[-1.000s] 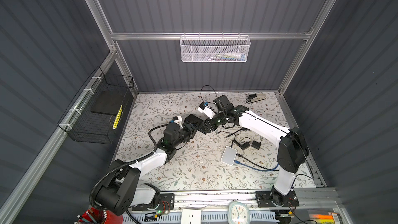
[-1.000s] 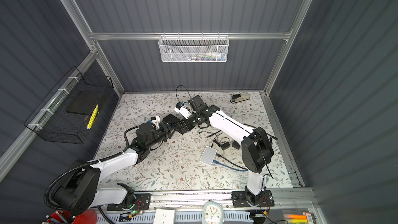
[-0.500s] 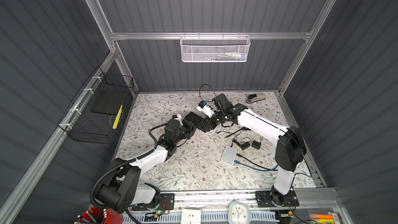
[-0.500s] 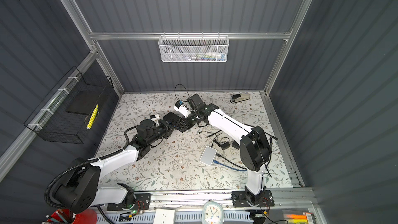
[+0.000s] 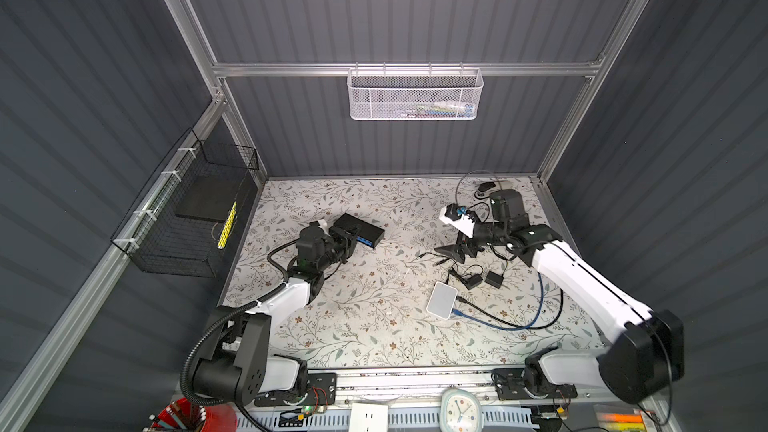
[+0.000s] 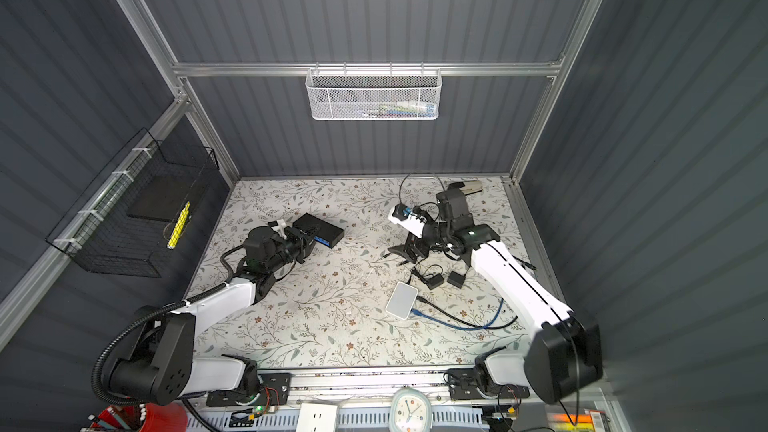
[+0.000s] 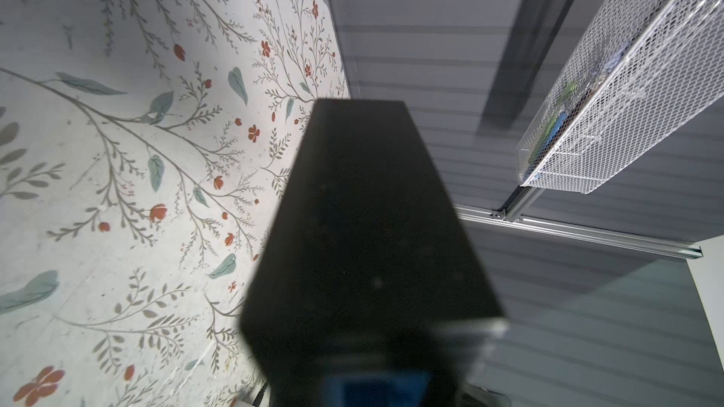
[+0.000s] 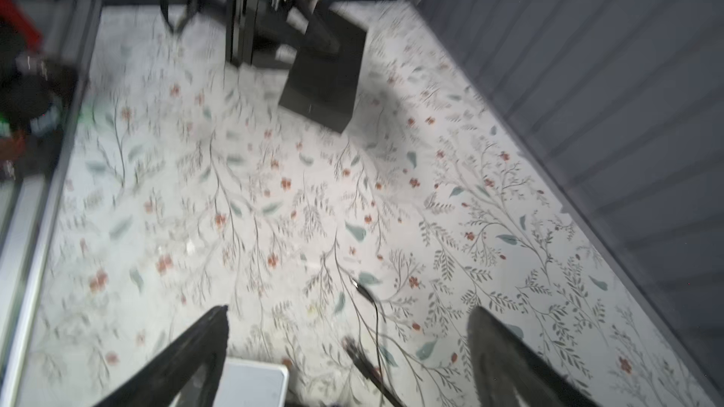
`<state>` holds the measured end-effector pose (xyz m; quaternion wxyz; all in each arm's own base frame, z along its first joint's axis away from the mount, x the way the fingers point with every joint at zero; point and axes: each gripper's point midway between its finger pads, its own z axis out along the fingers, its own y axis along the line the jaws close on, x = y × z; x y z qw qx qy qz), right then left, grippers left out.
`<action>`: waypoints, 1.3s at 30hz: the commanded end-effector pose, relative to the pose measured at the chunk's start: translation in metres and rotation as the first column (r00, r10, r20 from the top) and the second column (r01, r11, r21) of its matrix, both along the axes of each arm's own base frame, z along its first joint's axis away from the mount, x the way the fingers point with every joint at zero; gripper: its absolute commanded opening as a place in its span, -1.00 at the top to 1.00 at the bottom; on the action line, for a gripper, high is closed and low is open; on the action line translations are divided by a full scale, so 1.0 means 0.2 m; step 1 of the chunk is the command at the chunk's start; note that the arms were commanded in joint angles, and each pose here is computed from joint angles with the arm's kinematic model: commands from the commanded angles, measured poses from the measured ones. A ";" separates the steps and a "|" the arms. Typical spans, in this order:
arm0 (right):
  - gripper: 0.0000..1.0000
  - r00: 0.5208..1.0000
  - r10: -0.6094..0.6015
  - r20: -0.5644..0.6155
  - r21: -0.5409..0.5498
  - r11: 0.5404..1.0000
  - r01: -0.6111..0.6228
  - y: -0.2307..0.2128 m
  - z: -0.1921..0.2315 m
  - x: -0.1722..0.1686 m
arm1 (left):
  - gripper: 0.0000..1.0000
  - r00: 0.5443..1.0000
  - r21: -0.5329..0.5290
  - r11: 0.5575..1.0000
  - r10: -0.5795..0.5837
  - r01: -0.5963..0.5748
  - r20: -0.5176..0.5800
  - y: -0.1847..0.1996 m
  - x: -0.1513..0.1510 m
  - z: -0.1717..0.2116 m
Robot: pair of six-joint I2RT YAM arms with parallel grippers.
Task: Insert the plug into the switch port
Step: 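Hold the switch with the left gripper while the right grasps the barrel plug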
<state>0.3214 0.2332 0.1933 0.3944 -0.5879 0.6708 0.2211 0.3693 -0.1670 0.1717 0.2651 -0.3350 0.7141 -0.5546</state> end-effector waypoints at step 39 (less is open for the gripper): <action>0.53 0.943 0.215 -0.254 -0.467 0.826 -0.314 0.08 -0.95 0.30 | 0.90 0.993 -0.049 0.994 -0.093 0.097 0.069 0.10 -0.16 0.04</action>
